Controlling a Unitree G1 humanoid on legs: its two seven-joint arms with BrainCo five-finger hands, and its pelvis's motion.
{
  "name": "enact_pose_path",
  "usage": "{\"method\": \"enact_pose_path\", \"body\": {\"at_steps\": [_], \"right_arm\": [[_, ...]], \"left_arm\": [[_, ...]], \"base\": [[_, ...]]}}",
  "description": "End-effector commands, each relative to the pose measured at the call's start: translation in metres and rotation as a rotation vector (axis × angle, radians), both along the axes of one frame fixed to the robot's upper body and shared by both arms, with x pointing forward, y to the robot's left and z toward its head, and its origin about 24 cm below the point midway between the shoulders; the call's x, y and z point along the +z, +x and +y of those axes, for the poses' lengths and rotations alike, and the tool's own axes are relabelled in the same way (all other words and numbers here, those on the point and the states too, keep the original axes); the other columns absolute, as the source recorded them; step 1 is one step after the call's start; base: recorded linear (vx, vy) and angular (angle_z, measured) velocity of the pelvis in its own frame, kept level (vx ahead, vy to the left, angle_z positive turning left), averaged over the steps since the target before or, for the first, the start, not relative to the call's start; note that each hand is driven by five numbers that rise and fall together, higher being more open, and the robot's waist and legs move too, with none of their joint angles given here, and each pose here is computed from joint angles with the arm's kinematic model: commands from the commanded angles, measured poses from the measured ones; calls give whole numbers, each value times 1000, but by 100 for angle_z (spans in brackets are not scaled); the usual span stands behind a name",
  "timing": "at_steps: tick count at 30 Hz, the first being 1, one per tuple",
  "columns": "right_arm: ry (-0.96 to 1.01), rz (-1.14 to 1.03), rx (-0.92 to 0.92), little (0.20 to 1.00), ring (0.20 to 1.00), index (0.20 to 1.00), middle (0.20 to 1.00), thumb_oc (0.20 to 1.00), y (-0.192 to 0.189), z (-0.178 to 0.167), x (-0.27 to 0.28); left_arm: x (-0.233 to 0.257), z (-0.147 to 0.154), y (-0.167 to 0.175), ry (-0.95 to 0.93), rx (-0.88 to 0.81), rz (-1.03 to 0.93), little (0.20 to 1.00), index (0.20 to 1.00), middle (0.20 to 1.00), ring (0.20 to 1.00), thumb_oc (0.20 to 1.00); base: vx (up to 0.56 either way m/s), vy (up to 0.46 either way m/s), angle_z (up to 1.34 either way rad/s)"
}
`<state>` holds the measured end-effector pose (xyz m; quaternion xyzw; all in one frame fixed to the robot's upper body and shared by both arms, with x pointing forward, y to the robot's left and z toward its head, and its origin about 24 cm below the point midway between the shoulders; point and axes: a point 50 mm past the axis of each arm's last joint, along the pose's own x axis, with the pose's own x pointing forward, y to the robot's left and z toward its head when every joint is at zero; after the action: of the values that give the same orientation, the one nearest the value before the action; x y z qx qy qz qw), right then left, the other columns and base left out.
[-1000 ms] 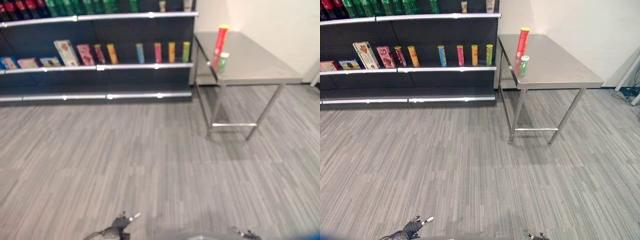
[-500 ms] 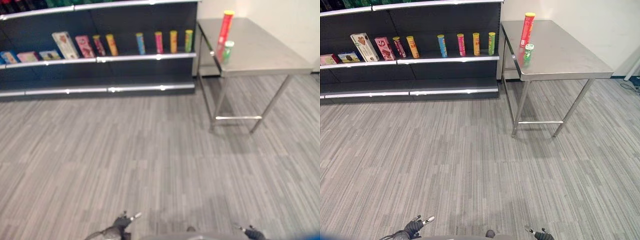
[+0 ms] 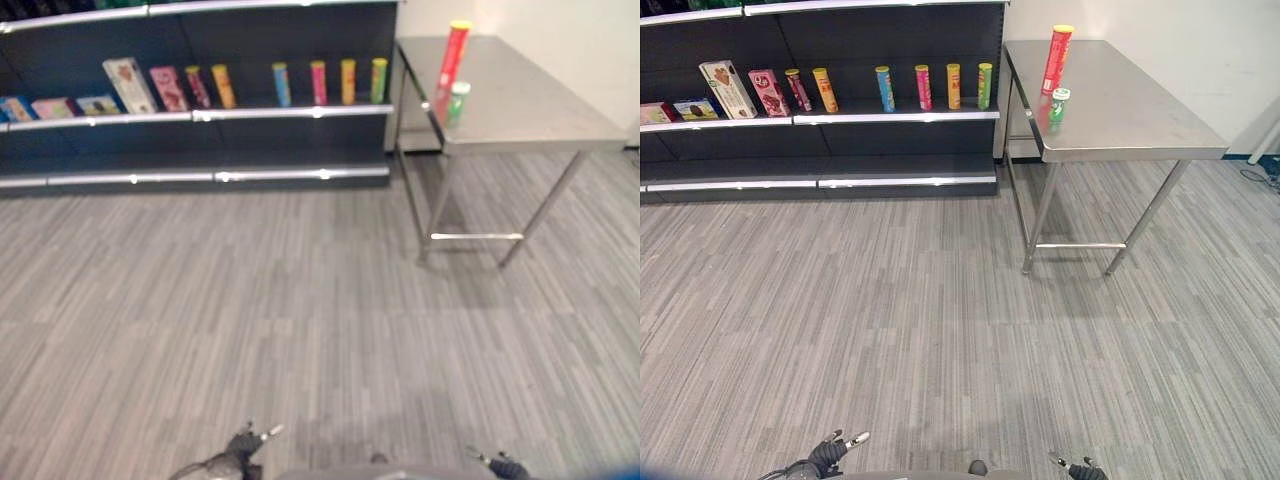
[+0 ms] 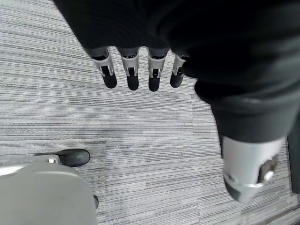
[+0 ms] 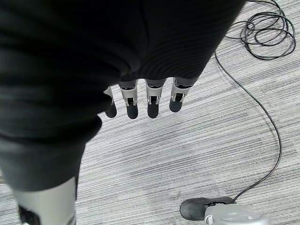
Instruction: Put the goods on the table back onto the shelves and tidy them up.
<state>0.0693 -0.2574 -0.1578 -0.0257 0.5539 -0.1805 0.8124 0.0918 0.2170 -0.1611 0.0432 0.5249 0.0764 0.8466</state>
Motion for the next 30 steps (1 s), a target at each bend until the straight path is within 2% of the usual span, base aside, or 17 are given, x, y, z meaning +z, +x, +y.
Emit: {"method": "enact_pose_path", "body": {"at_steps": [1,12,15,22,30], "right_arm": [[-14,-11,1,1000,1000,1000,1000,1000,4,0,0],[-9,-10,-2,1000,1000,1000,1000,1000,5,1,0],[-12,-21,6,1000,1000,1000,1000,1000,10,1,1],[-22,-139,67,1000,1000,1000,1000,1000,51,4,12],[-15,-122,105,1000,1000,1000,1000,1000,52,5,12]], "left_arm": [[1,1,8,12,11,-19,1000,1000,1000,1000,1000],[3,7,9,27,31,-22,1000,1000,1000,1000,1000],[4,8,13,29,39,-35,1000,1000,1000,1000,1000],[15,17,38,52,26,-125,1000,1000,1000,1000,1000],[17,25,41,85,-22,-116,1000,1000,1000,1000,1000]], "base": [[0,0,0],[2,22,0],[-3,58,-3],[-33,115,-21],[91,75,-8]]}}
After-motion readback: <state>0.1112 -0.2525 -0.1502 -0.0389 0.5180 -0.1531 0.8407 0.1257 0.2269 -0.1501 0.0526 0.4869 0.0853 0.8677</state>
